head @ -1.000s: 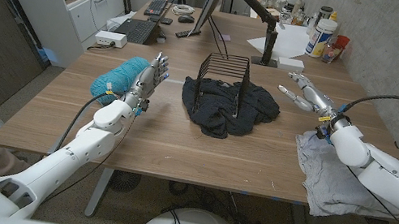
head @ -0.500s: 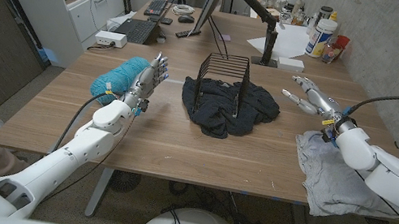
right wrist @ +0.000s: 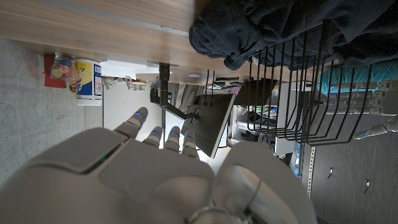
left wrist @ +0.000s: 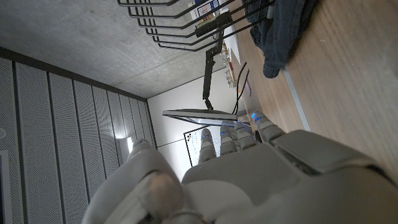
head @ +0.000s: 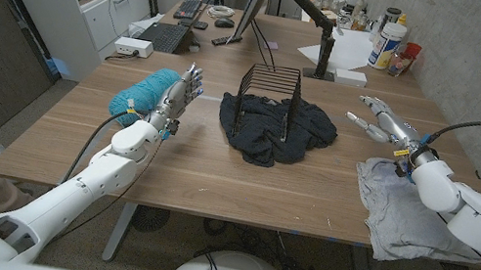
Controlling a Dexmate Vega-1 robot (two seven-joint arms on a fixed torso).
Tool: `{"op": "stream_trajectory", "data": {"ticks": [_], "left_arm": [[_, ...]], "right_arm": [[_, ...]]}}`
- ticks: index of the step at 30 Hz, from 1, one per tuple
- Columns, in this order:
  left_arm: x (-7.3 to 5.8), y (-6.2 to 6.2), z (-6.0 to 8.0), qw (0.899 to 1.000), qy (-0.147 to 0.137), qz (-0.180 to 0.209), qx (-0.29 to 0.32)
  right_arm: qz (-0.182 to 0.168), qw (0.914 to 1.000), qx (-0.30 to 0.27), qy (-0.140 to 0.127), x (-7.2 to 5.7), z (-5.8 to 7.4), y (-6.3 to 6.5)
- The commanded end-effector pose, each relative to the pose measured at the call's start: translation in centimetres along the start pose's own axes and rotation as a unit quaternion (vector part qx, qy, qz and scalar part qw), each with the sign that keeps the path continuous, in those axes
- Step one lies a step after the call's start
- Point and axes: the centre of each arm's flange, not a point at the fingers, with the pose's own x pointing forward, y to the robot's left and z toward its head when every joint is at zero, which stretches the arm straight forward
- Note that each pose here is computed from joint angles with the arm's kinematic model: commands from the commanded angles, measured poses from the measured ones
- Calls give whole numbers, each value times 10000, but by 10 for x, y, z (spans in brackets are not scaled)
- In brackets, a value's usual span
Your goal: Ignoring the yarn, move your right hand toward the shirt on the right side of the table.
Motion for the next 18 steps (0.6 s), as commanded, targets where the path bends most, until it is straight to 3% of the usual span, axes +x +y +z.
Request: {"op": "stream_trajectory", "data": {"ticks": [1,18], "left_arm": [[-1,0,1,10000,-1,-10,24],[0,0,-1,10000,1,-39,-11]], "right_arm": [[-57,9998,-45,191,-16,-5,0],[-64,9988,-274,403,-30,-9,-6]]}}
